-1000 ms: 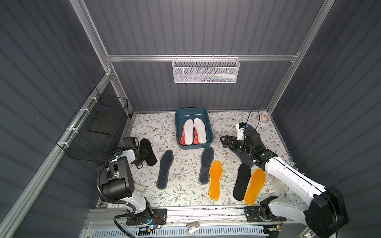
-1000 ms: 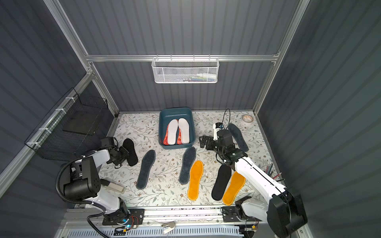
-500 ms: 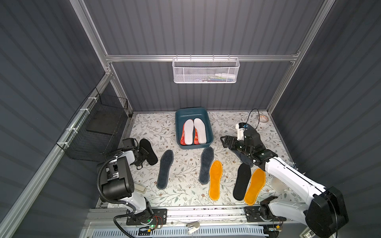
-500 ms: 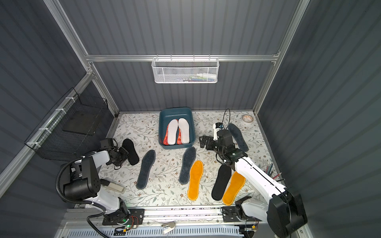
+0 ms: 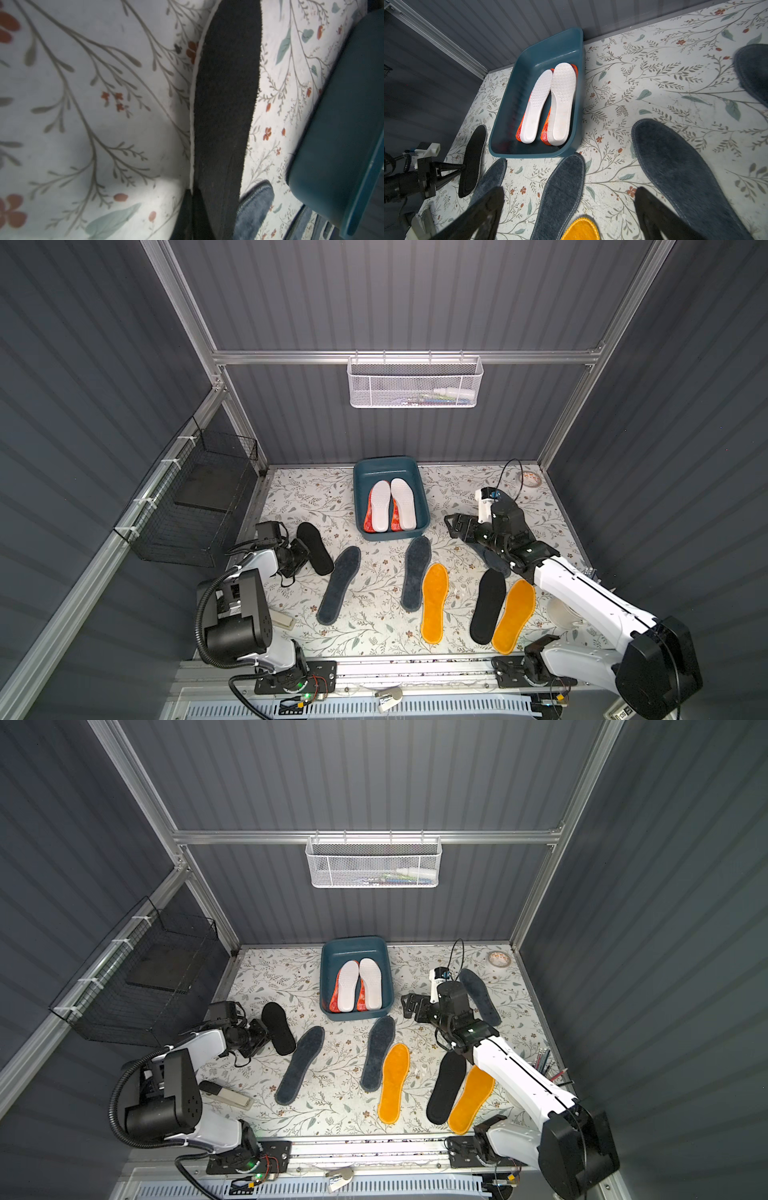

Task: Put the insoles into the storage box
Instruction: Pick up the insole from the center of the board.

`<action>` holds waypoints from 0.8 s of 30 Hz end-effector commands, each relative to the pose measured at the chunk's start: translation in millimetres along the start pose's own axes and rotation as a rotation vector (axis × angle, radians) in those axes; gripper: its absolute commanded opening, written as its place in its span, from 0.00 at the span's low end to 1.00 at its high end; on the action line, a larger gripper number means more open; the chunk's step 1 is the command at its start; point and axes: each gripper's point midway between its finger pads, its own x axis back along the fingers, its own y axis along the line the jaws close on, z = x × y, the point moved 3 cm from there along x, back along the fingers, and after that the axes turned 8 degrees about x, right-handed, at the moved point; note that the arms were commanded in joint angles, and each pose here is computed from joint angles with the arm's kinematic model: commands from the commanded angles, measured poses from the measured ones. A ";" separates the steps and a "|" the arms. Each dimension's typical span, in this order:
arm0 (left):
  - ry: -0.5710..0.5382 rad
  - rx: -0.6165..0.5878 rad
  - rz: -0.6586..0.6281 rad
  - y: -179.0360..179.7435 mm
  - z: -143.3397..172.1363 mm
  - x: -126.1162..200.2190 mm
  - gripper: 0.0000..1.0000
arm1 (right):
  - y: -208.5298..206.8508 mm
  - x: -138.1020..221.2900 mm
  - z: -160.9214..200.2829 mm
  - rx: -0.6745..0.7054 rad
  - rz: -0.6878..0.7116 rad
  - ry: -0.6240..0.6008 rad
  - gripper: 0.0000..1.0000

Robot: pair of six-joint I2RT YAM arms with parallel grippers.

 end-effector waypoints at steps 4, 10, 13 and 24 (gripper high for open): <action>-0.012 -0.129 0.107 -43.6 4.0 23.3 0.00 | -0.3 3.0 -2.3 -0.009 0.007 0.000 0.99; -0.044 -0.235 0.237 -81.5 4.0 47.4 0.00 | 1.7 4.9 -5.3 -0.009 0.002 -0.005 0.99; -0.050 -0.308 0.334 -101.9 13.2 62.2 0.00 | 3.5 5.7 -5.9 -0.012 -0.009 -0.005 0.99; -0.049 -0.552 0.697 -153.3 63.6 118.9 0.00 | 31.0 3.0 -17.2 -0.033 -0.181 -0.003 0.99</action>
